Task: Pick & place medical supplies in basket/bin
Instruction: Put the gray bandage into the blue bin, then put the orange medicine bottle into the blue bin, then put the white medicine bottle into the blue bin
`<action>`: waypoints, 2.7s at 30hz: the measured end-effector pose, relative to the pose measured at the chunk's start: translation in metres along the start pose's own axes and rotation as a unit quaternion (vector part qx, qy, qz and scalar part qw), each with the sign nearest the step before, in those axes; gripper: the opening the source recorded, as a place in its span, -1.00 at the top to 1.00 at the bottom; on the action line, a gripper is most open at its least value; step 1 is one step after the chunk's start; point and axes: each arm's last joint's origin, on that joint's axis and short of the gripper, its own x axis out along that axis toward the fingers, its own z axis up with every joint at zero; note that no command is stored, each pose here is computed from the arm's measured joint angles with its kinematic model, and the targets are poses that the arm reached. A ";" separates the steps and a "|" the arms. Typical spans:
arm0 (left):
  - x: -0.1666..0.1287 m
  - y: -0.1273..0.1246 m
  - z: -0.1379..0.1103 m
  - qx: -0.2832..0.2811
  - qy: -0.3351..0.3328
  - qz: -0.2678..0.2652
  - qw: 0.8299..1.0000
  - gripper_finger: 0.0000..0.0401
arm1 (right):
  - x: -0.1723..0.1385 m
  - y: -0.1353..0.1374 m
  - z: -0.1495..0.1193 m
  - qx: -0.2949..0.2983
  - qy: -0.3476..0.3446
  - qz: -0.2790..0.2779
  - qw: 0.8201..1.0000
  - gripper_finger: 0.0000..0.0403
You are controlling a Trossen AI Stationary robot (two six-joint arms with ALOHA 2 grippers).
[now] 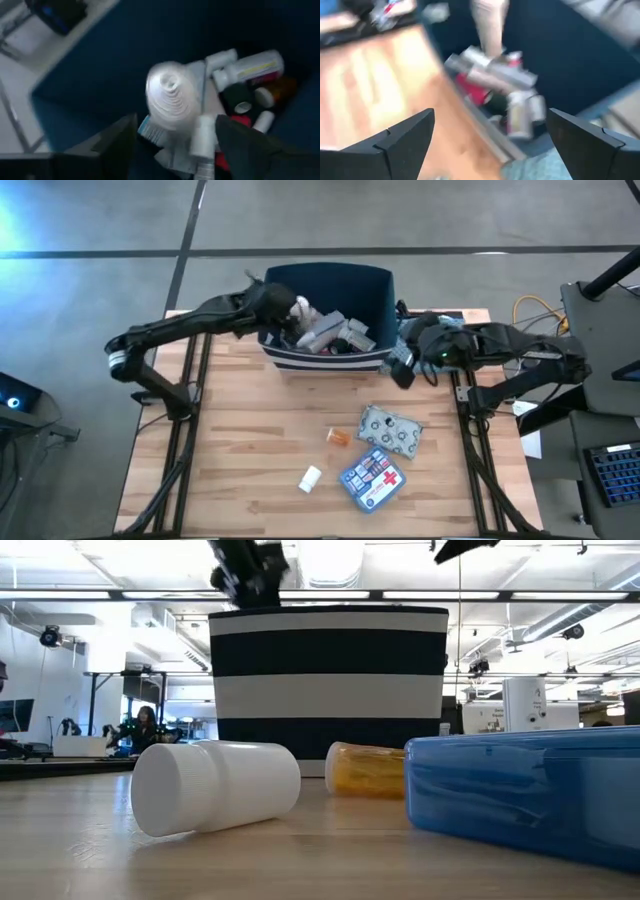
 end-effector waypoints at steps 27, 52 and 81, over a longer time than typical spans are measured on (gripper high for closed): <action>-0.187 -0.020 -0.080 -0.129 -0.098 -0.305 0.938 -0.42 | 0.170 0.157 -0.111 -0.111 0.239 0.142 0.954 -0.84; -0.186 -0.004 -0.117 -0.082 -0.057 -0.305 0.947 -0.42 | 0.226 0.158 -0.108 0.026 0.263 0.094 0.960 0.40; -0.070 -0.190 -0.200 -0.286 0.171 -0.330 0.883 -0.46 | 0.078 -0.032 0.112 0.011 0.067 -0.077 0.995 -0.87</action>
